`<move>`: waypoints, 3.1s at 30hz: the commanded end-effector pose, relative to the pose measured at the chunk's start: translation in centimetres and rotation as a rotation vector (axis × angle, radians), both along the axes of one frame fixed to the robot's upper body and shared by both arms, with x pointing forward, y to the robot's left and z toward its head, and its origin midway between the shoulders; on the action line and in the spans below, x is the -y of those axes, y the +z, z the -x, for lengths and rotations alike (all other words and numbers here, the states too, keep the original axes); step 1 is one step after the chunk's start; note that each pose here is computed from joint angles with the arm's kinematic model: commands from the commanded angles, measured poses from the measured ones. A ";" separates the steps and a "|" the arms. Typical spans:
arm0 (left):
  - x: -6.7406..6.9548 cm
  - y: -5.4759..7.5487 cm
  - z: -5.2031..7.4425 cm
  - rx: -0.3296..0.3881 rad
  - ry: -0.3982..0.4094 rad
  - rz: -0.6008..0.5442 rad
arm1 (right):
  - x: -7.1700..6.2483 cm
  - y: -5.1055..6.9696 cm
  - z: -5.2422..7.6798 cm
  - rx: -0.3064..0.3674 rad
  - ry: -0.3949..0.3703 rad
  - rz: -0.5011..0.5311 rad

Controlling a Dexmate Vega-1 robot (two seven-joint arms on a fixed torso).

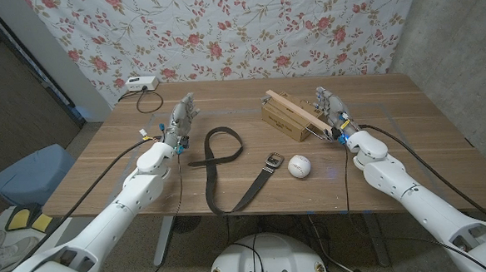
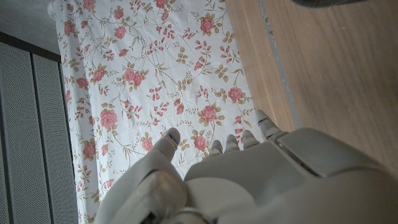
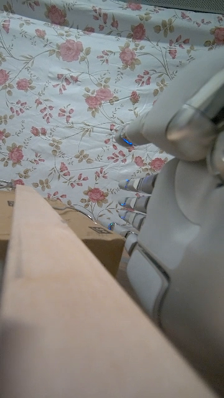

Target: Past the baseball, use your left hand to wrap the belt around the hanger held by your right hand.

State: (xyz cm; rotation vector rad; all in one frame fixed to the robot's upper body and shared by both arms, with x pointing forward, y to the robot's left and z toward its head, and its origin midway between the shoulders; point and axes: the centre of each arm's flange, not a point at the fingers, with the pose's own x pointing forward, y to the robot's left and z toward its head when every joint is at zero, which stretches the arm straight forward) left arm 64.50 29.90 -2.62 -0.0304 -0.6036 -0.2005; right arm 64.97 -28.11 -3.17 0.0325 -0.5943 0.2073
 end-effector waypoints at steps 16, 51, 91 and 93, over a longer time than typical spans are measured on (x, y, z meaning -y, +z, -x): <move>0.4 -0.1 1.4 0.009 0.018 -0.033 | 0.7 1.7 2.7 0.035 -0.155 0.220; 1.6 0.3 1.3 0.013 0.011 -0.049 | 2.0 4.1 7.2 -0.120 -0.391 0.732; 1.5 1.1 -0.1 -0.002 0.002 -0.074 | -0.8 5.3 9.0 -0.329 -0.541 1.223; 1.4 1.2 -0.1 -0.002 0.001 -0.082 | -1.1 5.3 9.0 -0.339 -0.548 1.239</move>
